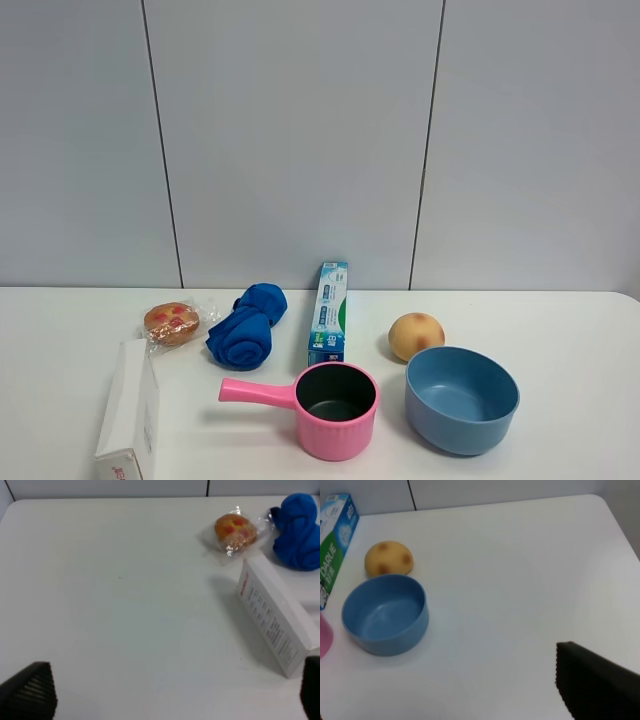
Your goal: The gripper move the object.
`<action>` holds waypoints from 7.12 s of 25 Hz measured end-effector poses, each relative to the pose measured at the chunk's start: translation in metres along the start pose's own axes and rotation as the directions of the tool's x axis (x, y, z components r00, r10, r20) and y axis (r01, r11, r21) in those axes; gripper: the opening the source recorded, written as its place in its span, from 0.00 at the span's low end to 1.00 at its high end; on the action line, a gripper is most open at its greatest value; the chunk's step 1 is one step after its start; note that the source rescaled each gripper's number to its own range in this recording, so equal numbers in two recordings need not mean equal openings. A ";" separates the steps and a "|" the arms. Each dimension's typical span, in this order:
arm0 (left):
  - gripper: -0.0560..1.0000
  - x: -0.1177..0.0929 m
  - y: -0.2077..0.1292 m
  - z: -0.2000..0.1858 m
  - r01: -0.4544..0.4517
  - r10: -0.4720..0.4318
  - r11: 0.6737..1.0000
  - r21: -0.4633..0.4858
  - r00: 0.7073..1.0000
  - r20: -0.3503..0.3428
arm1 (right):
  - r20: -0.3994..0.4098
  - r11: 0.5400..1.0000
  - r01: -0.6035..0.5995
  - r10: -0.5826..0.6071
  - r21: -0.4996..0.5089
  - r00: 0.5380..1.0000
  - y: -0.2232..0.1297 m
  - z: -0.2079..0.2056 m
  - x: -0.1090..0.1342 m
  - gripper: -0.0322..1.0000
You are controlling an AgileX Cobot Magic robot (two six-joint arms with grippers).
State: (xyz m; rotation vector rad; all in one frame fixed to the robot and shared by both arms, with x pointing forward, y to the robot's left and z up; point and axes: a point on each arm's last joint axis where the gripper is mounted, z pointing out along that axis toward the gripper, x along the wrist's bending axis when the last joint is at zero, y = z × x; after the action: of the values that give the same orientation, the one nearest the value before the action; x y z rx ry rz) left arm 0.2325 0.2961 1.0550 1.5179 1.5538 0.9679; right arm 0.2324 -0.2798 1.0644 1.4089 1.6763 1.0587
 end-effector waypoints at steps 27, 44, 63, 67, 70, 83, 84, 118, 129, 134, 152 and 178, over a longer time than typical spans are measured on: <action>1.00 0.000 0.000 0.000 0.000 0.000 1.000 0.000 1.000 0.000 | -0.051 0.934 -0.035 0.056 0.357 0.997 0.192 0.195 -0.059 0.90; 1.00 0.000 0.000 0.000 0.000 0.000 1.000 0.000 1.000 0.000 | -0.266 0.807 0.137 0.025 0.574 0.964 0.181 0.345 -0.006 0.90; 1.00 0.000 0.000 0.000 0.000 0.000 1.000 0.000 1.000 0.000 | -0.321 0.692 0.322 -0.136 0.647 0.937 0.111 0.434 0.038 0.90; 1.00 0.000 0.000 0.000 0.000 0.000 1.000 0.000 1.000 0.000 | -0.319 0.684 0.317 -0.129 0.657 0.939 0.097 0.447 0.039 0.90; 1.00 0.000 0.000 0.000 0.000 0.000 1.000 0.000 1.000 0.000 | -0.318 0.684 0.299 -0.102 0.665 0.942 0.088 0.455 0.041 0.90; 1.00 0.000 0.000 0.000 0.000 0.000 1.000 0.000 1.000 0.000 | -0.401 0.657 0.409 -0.173 0.633 0.899 0.056 0.471 0.088 0.90; 1.00 0.000 0.000 0.000 0.000 0.000 1.000 0.000 1.000 0.000 | -0.405 0.649 0.422 -0.188 0.633 0.895 0.054 0.471 0.090 0.90; 1.00 0.000 0.000 0.000 0.000 0.000 1.000 0.000 1.000 0.000 | -0.365 0.526 0.517 -0.371 0.675 0.854 0.040 0.477 0.074 0.64; 1.00 0.000 0.000 0.000 0.000 0.000 1.000 0.000 1.000 0.000 | -0.283 0.576 0.414 -0.306 0.705 0.909 0.055 0.467 0.075 0.06; 1.00 0.000 0.000 0.000 0.000 0.000 1.000 0.000 1.000 0.000 | -0.247 0.711 0.379 -0.287 0.593 0.926 0.125 0.421 0.074 0.05; 1.00 0.000 0.000 0.000 0.000 0.000 1.000 0.000 1.000 0.000 | -0.638 0.712 0.628 -0.332 0.313 0.695 0.166 0.298 0.193 0.04; 1.00 0.000 0.000 0.000 0.000 0.000 1.000 0.000 1.000 0.000 | -0.637 0.401 0.710 -0.320 0.579 0.701 0.068 0.370 0.202 0.03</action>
State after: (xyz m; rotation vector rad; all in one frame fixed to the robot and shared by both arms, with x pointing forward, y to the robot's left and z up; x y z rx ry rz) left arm 0.2325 0.2961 1.0550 1.5179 1.5538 0.9679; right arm 0.5571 -0.0197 0.9676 0.9202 2.9424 0.1558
